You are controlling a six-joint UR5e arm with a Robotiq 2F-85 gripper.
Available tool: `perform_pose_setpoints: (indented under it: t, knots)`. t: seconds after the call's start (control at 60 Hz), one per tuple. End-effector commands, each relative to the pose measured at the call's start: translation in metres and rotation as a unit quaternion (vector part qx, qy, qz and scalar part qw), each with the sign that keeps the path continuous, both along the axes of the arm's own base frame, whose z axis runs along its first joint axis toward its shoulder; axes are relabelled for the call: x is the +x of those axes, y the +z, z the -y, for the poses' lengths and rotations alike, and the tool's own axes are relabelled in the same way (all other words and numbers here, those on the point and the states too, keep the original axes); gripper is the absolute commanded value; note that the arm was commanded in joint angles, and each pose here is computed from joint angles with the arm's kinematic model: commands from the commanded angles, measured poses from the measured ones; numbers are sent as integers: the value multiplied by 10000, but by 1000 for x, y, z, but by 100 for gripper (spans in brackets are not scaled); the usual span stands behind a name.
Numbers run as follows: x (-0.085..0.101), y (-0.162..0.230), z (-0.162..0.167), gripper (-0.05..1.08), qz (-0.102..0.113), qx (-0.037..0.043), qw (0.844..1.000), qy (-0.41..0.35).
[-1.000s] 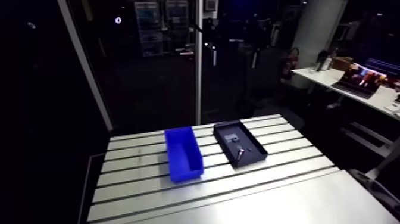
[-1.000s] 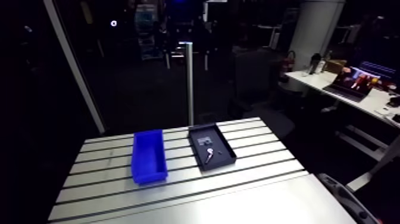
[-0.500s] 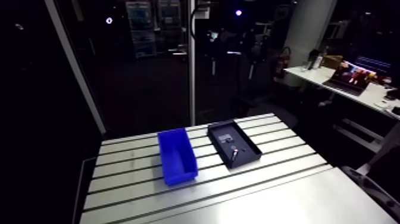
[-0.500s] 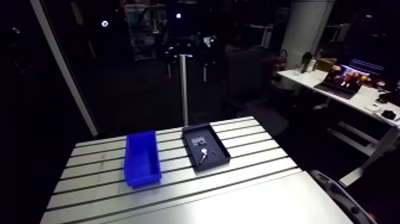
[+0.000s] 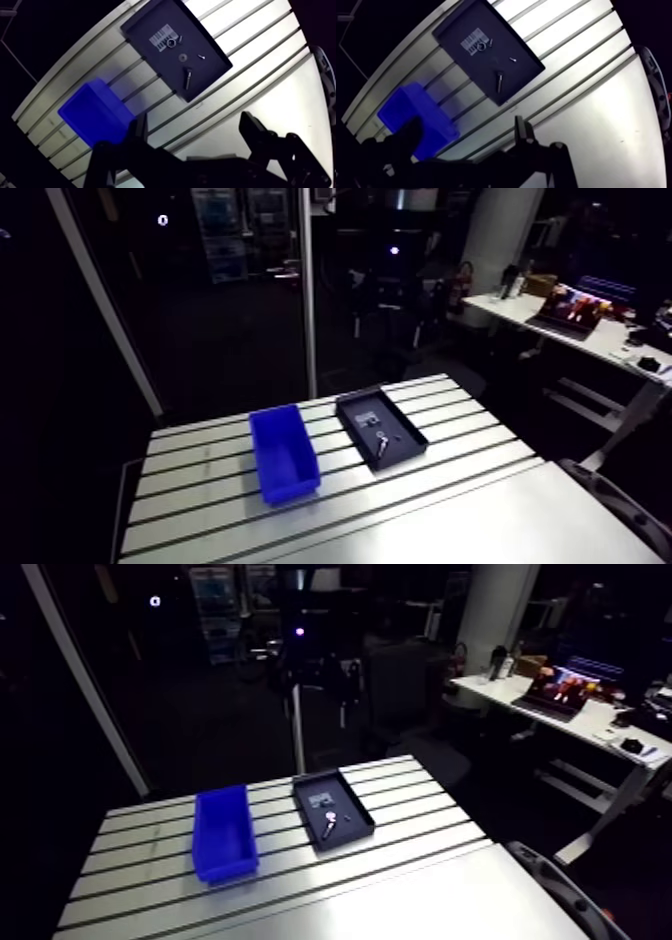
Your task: Pick up the M10 bolt from the tray and put it into the blue bin.
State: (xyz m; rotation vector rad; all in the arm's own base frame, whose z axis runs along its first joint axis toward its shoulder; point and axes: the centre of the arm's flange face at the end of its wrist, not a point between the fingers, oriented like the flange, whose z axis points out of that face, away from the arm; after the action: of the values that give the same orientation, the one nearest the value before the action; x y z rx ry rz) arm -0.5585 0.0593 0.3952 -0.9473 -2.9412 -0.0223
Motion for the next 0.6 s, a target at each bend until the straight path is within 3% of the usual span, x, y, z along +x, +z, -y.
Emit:
perform_pose_setpoints:
  t: [0.017,0.483,0.6]
  knots:
    - [1,-29,-5,1,89,-26,9999,-112]
    - [-2,-87,-13,1,342,-86,9993,-158]
    - [-2,-98,-15,7,374,-97,9991,-173]
